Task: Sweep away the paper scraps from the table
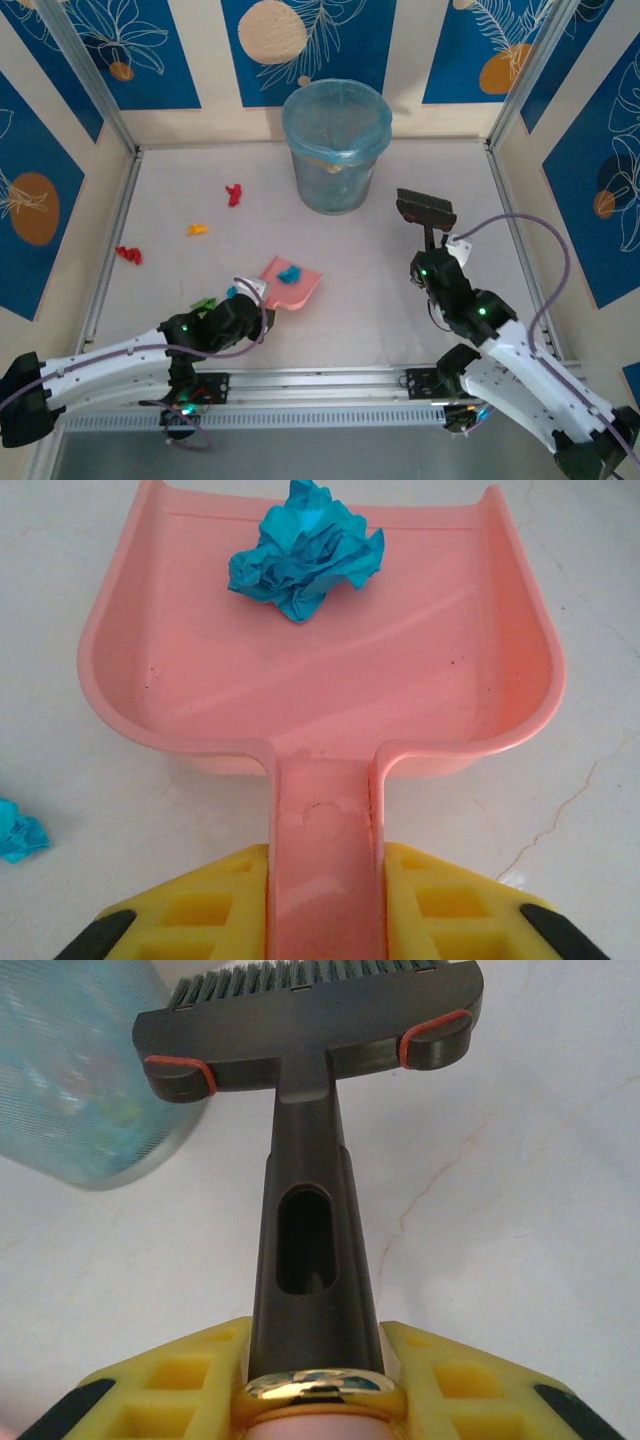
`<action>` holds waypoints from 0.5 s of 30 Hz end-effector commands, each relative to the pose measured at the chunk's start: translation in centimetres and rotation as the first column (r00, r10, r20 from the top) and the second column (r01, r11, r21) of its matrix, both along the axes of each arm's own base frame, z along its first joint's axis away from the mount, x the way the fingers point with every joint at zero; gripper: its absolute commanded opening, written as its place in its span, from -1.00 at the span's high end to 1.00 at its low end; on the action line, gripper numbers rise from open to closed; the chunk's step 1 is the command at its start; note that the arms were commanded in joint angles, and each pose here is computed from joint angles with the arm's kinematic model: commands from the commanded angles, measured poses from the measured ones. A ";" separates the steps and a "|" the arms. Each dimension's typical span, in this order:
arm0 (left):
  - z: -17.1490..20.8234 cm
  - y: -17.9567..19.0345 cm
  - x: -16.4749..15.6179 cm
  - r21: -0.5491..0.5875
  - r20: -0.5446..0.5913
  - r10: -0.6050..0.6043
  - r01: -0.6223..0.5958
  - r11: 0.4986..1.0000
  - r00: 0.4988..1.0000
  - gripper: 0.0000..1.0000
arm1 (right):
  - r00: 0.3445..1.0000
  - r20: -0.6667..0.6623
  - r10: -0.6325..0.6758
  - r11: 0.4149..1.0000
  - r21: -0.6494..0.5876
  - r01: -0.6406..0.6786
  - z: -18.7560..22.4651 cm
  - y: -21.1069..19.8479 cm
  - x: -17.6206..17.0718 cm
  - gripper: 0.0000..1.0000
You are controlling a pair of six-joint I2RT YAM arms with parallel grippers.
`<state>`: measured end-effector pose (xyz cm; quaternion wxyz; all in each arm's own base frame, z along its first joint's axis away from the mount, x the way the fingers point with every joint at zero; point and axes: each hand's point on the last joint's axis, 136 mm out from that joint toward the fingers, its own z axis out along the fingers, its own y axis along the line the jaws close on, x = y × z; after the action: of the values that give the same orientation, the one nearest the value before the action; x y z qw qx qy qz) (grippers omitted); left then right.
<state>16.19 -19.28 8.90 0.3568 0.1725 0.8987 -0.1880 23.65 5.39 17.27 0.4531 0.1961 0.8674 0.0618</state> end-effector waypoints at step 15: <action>11.7 -2.4 2.2 -0.037 0.138 0.004 0.002 0.999 0.990 1.00 | 0.999 -0.020 -0.032 0.993 0.112 0.034 -6.2 0.3 3.5 1.00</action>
<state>17.74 -21.66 17.73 0.4011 0.1750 0.8744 -0.2095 25.76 5.02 9.92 0.4061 0.2300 0.8814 0.0729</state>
